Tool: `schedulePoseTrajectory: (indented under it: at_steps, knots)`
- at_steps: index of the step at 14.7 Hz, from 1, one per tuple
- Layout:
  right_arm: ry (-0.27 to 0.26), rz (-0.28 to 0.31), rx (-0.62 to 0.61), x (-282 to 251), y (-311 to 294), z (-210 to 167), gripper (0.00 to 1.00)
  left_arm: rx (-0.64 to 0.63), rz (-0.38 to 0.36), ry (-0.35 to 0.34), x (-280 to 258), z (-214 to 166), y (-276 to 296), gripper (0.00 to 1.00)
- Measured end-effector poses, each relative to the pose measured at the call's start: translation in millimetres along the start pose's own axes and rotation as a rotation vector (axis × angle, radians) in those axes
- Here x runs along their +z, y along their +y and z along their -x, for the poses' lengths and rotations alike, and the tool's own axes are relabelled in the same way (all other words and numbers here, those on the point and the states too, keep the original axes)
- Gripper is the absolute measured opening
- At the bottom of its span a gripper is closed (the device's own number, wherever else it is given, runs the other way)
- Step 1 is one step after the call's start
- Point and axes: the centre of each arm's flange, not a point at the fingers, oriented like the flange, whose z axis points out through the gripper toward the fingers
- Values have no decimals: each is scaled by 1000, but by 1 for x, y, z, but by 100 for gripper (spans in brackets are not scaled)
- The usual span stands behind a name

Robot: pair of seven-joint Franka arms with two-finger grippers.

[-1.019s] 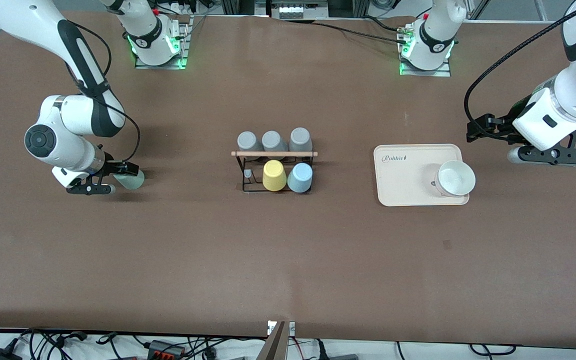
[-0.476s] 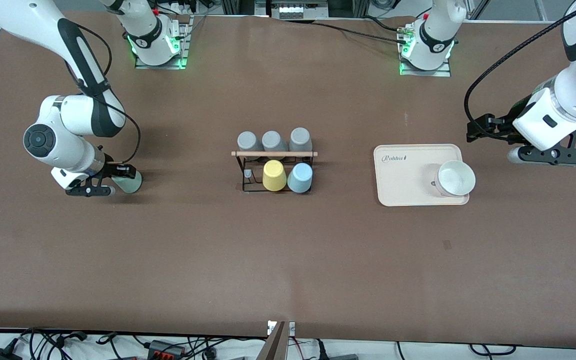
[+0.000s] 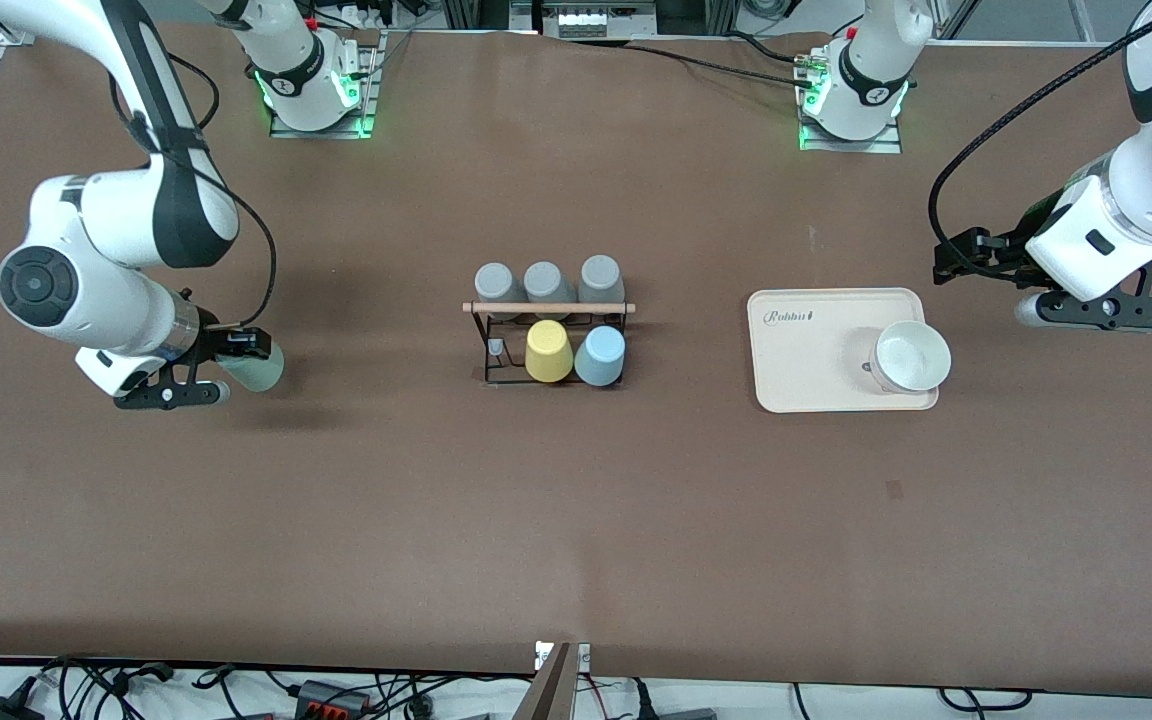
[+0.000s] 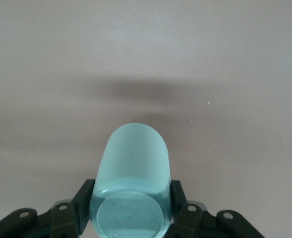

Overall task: Hang scattered cups on rack with three cups
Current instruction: 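Close the right gripper on the pale teal cup and lift it, then carry the pale teal cup to the rack beside the yellow cup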

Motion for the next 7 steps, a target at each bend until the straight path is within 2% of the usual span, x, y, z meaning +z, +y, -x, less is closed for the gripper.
schedulePoseTrajectory:
  at_steps: [3,7]
  knots:
    - [21,6,-31,-45,-53,-9,66,0,0,0,0,0,0,100]
    - [25,18,-150,-41,-134,-4,66,0,0,0,0,0,0,100]
